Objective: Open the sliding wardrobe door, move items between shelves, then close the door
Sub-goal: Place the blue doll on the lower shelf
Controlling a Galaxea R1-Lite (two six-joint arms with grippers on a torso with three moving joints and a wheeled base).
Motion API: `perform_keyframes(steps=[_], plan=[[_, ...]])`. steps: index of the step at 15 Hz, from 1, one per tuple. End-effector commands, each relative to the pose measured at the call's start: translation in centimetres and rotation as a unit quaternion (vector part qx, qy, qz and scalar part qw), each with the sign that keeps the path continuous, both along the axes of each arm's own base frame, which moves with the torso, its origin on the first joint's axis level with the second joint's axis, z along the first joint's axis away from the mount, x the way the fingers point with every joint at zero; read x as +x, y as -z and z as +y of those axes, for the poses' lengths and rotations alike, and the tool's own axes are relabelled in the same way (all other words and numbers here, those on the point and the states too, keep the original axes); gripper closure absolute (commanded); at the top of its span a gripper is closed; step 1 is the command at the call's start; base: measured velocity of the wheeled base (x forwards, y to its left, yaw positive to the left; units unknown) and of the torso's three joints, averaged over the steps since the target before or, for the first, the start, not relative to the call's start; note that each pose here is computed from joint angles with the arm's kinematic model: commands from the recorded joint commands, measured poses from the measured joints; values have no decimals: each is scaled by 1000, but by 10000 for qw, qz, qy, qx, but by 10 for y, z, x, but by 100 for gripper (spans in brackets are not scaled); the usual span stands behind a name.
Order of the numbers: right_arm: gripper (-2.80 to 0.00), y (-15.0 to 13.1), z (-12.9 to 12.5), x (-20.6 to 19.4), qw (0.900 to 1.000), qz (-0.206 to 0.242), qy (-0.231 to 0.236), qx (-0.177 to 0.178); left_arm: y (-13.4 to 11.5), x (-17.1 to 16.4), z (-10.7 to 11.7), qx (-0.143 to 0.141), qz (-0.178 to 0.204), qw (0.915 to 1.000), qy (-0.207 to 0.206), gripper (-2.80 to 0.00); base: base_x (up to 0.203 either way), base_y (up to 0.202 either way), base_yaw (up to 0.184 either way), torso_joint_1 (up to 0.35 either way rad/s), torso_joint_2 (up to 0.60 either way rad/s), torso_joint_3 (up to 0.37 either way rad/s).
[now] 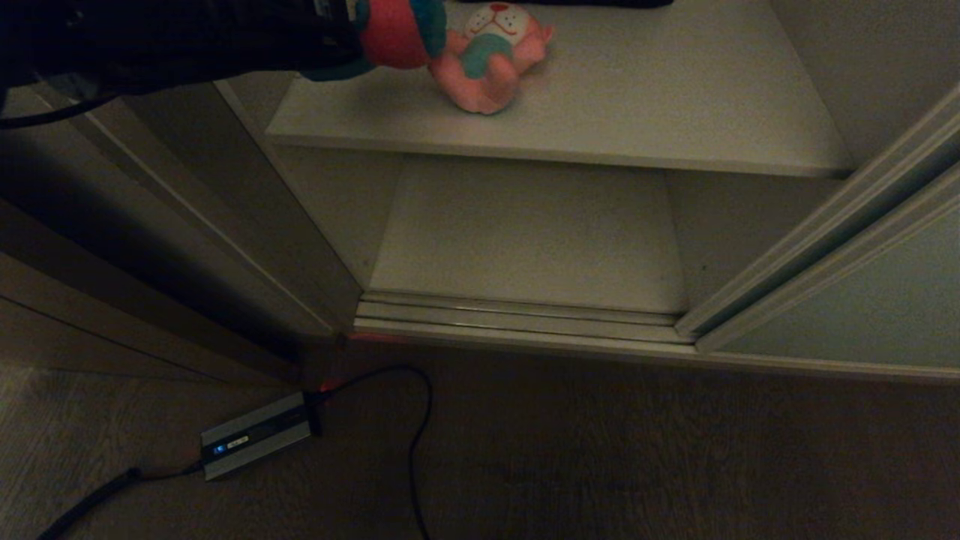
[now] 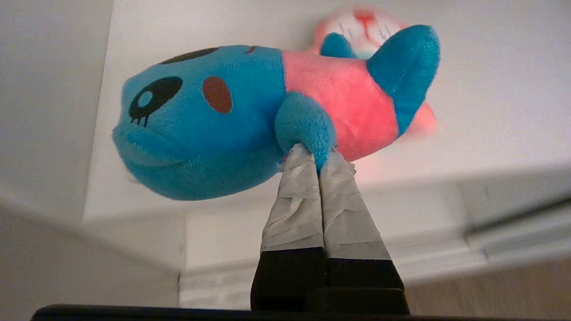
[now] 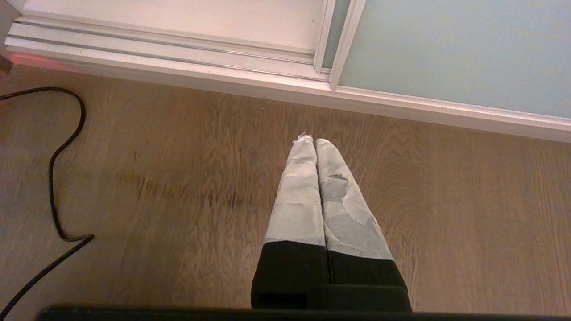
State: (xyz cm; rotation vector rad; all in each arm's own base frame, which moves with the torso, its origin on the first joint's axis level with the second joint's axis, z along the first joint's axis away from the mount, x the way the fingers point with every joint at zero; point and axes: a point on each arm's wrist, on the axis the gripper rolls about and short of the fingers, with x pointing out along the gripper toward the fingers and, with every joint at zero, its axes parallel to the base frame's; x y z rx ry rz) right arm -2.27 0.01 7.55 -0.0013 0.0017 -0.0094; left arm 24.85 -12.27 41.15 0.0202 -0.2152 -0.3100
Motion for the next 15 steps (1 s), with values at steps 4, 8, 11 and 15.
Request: perform_keyframes(steps=[4,8,11,15], plan=[[0,1,0,0,10000,22,-2,-1,8,-74,41,206,365,9991,-74,0,0,0,0,0,0,0],[0,1,0,0,10000,22,-4,-1,40,-111,69,357,762,9960,-309,0,0,0,0,0,0,0],[0,1,0,0,10000,22,-1,-1,68,-137,92,427,945,9941,-330,0,0,0,0,0,0,0],[0,1,0,0,10000,22,-3,-1,101,-169,111,346,1128,9912,-608,0,0,0,0,0,0,0]])
